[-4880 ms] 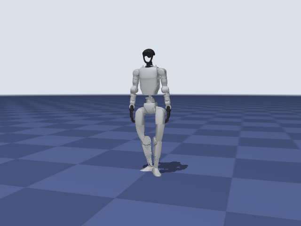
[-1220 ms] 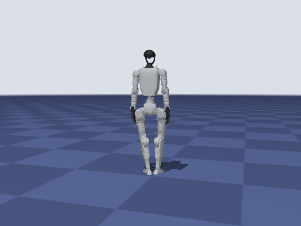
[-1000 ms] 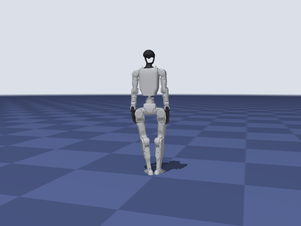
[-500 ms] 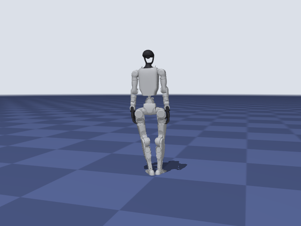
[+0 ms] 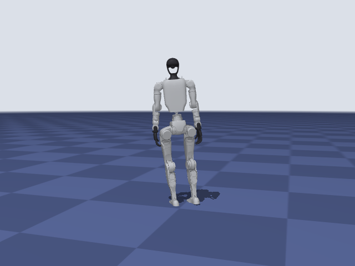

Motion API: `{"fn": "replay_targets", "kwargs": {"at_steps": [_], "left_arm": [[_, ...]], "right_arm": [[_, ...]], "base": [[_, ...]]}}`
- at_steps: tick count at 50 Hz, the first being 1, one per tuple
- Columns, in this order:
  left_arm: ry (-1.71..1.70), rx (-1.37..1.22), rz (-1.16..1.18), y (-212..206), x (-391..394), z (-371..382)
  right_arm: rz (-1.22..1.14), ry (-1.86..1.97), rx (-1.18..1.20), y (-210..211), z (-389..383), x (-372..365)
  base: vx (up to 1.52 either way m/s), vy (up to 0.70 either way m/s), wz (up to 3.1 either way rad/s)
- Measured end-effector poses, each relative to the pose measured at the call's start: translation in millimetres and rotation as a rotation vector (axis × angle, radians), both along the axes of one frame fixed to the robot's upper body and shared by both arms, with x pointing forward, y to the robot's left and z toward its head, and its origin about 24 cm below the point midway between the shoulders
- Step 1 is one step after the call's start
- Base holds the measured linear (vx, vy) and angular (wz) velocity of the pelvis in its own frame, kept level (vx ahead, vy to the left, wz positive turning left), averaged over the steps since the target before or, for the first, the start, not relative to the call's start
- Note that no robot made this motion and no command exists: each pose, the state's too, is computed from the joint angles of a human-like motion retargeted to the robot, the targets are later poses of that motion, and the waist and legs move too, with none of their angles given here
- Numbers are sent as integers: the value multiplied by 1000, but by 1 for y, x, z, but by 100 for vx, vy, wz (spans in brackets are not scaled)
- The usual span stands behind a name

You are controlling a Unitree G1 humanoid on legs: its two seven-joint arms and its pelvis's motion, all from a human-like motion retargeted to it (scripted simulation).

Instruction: Upper body actions

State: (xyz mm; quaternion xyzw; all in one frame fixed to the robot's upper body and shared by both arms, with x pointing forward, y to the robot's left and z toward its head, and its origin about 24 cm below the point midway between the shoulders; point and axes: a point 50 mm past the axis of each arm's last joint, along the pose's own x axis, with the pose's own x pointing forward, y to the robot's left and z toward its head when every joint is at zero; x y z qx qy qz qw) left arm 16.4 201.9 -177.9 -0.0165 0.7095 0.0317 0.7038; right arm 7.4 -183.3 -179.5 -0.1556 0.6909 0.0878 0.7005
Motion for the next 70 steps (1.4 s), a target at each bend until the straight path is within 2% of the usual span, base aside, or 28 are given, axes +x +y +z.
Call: {"fn": "replay_targets", "kwargs": {"at_steps": [5, 11, 22, 33, 43, 49, 58, 70], "left_arm": [[-30, 8, -13, 12, 18, 3], [-109, 29, -53, 25, 44, 8], [-142, 30, 11, 11, 46, 5], [-31, -4, 358, -19, 14, -1], [1, 8, 508, -17, -3, -2], [23, 2, 581, -18, -13, -2], [67, 6, 571, -12, -40, -1], [71, -85, 390, -18, -33, -1]], "right_arm": [[-29, -18, -4, -3, 0, 5], [40, -2, -31, -12, 2, 4], [97, -74, -57, -28, 4, 25], [10, -29, -95, -43, 6, 4], [-26, -30, -53, -32, 4, 1], [48, -67, -23, -26, 3, 17], [206, -113, 25, -11, 2, 32], [186, -70, 9, -15, 1, 14]], "base": [[-11, -18, 226], [-9, -18, 148], [-10, -5, 200], [-4, 18, 290], [11, 19, 222], [16, 12, 89], [22, 6, 39], [17, -3, 104]]}}
